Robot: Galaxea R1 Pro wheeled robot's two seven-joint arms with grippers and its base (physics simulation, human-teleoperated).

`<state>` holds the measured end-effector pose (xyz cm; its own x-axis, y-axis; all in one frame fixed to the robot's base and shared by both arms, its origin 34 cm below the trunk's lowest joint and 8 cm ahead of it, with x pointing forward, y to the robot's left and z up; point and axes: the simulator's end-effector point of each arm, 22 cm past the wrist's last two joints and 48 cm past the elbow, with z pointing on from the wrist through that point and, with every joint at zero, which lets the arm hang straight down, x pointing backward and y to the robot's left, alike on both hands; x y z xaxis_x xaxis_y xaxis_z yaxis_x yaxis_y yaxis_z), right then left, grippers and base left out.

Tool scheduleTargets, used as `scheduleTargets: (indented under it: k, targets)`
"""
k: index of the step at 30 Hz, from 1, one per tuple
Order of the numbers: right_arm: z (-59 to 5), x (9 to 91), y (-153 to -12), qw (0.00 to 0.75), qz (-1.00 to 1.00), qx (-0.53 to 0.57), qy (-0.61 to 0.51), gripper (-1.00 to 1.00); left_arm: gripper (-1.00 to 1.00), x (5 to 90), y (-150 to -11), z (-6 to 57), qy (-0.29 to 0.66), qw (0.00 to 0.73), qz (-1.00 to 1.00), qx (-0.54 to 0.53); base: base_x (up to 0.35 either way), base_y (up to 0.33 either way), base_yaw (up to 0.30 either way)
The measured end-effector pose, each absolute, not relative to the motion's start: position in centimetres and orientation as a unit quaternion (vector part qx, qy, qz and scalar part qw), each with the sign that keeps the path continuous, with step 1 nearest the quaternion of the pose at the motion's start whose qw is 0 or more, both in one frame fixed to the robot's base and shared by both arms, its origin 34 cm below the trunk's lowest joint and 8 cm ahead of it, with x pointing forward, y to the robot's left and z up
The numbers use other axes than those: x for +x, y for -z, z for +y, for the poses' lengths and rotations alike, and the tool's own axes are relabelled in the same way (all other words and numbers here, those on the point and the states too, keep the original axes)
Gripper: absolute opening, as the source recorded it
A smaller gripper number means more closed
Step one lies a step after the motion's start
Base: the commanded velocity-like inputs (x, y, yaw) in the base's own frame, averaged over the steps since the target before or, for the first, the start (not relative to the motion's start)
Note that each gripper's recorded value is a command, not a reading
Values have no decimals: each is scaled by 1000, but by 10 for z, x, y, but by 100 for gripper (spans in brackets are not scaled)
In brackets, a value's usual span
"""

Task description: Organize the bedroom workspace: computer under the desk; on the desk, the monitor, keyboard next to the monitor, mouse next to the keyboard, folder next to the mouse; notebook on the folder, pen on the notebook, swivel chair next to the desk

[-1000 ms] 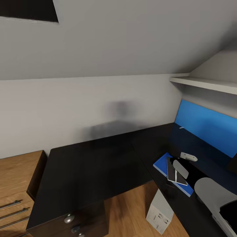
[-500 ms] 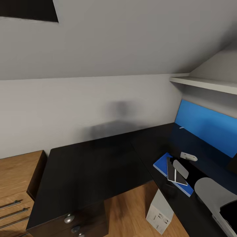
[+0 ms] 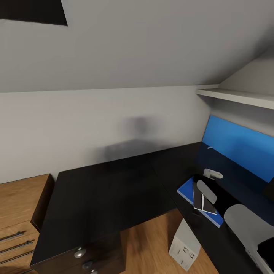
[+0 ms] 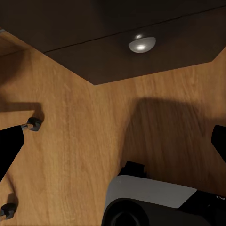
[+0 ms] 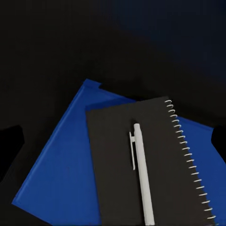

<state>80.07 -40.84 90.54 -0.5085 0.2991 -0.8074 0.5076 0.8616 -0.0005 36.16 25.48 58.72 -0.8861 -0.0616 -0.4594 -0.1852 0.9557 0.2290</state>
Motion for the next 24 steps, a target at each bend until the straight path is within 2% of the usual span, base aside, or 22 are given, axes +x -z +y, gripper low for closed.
scheduleTargets:
  k: [6, 7, 13, 17, 21, 24]
  targets:
    - [-376, 787, -916, 462, 852, 217, 117, 100, 100, 362, -587, 255, -134, 230, 962, -64, 0, 0, 0]
    - [-347, 770, -928, 476, 847, 200, 127, 100, 100, 362, -587, 255, -135, 230, 962, -64, 0, 0, 0]
    - [-282, 749, -927, 491, 854, 123, 123, 100, 100, 362, -587, 256, -135, 230, 962, -64, 0, 0, 0]
    - [-217, 738, -924, 496, 860, 75, 92, 100, 100, 361, -587, 259, -137, 230, 961, -65, 0, 0, 0]
    - [-195, 736, -930, 501, 860, 67, 73, 100, 100, 361, -587, 261, -139, 229, 961, -65, 0, 0, -13]
    - [-188, 736, -936, 507, 857, 66, 65, 100, 100, 355, -585, 268, -148, 223, 961, -63, 0, 0, 183]
